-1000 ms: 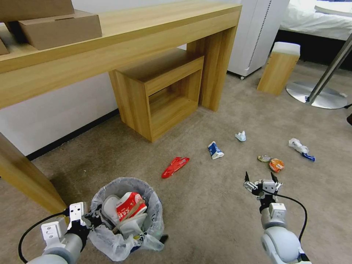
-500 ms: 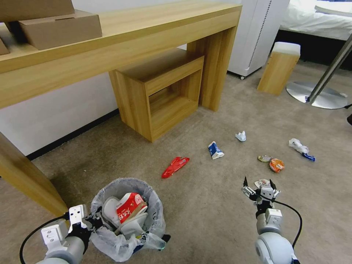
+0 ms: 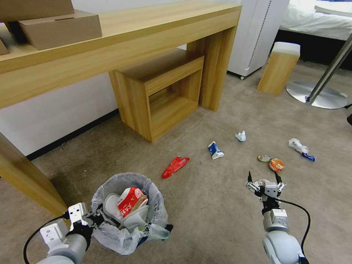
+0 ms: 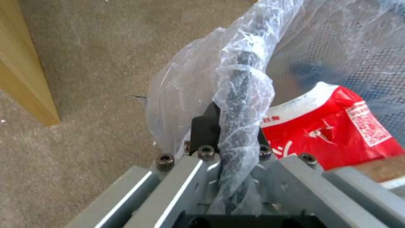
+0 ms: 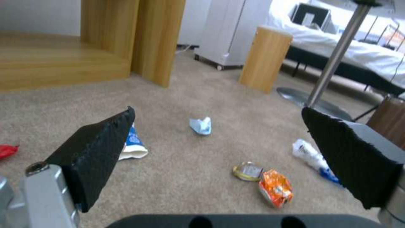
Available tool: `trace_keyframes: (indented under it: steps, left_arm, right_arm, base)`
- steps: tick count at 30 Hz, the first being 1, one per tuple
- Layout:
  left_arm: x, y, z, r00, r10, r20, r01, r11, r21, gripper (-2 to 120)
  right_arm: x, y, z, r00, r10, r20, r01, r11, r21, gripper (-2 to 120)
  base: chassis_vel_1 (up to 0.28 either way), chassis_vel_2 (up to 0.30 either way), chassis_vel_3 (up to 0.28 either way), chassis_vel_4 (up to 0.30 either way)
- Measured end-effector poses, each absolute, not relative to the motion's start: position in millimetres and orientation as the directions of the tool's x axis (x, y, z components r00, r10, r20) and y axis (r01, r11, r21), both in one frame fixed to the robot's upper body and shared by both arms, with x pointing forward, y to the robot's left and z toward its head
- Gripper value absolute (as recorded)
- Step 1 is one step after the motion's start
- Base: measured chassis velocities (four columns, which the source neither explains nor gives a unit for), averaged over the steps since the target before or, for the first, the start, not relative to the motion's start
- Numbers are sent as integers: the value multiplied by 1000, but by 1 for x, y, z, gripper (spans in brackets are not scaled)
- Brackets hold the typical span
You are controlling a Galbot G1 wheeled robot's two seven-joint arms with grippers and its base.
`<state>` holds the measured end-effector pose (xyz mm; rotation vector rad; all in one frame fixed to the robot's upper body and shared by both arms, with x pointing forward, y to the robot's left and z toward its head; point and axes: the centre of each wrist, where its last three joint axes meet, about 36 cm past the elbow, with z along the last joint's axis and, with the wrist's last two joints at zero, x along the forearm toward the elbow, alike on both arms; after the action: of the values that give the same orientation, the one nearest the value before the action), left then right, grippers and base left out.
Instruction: Pick up the trash bin and place the garbage on the floor into it.
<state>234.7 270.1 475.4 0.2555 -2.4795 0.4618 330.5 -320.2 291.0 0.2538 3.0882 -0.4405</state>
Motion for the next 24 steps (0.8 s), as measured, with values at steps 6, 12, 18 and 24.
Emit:
trace_keyframes:
  steps: [6, 12, 18, 24]
  left_arm:
    - [234, 266, 475, -800, -73, 596, -293, 914, -281, 0]
    - [232, 263, 477, -802, -76, 593, -304, 906, -294, 0]
    - [229, 264, 480, -800, -102, 591, -331, 898, -292, 0]
    - [226, 263, 481, -796, -103, 596, -332, 898, -288, 0]
  right_arm:
    - [324, -298, 291, -985, 163, -58, 172, 958, -229, 100]
    - [322, -284, 294, -987, 147, -64, 157, 967, -201, 100]
    - [320, -278, 295, -990, 122, -74, 134, 972, -192, 100]
    - [318, -277, 295, -991, 112, -71, 124, 973, -194, 100]
  base:
    - [0, 0, 0, 0]
    - [0, 0, 0, 0]
    - [0, 0, 0, 0]
    - [0, 0, 0, 0]
